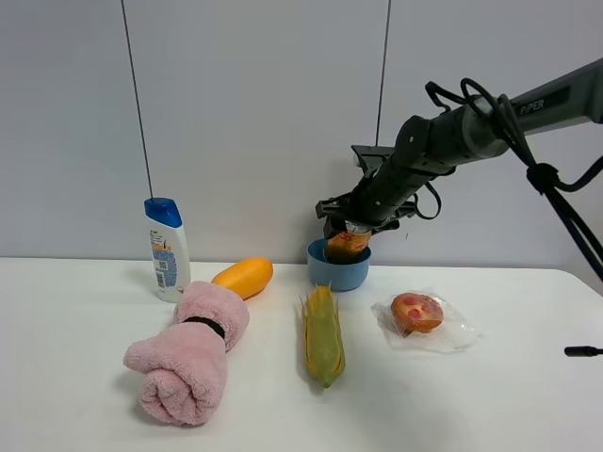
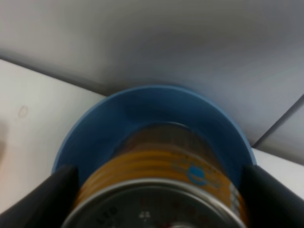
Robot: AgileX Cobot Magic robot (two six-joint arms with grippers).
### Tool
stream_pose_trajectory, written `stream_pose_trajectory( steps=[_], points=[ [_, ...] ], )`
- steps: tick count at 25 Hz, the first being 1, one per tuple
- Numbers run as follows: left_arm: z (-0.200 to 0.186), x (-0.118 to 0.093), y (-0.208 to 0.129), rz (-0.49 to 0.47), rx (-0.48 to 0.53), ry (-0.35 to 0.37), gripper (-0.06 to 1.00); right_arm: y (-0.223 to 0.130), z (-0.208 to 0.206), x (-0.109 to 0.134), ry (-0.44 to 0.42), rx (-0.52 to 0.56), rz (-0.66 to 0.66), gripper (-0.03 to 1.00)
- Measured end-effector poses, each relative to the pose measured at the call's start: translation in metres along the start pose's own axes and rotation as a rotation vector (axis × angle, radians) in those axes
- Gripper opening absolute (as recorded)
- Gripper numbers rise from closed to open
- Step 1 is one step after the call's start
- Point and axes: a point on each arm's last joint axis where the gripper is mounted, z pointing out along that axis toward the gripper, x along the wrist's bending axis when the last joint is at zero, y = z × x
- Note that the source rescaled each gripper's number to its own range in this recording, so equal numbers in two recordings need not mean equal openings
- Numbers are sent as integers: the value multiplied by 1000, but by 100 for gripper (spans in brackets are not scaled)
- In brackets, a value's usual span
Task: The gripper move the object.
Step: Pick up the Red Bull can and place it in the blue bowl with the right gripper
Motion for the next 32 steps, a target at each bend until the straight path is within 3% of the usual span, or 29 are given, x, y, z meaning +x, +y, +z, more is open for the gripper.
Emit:
stream_pose_trajectory(
  steps=[16, 25, 32],
  points=[
    [0, 0, 0, 0, 0, 0, 100, 2, 0, 0, -4, -22, 0, 0],
    [0, 0, 0, 0, 0, 0, 100, -15, 16, 9, 19, 43, 16, 0],
    [0, 0, 0, 0, 0, 0, 100, -14, 19, 11, 12, 12, 3, 0]
  ],
)
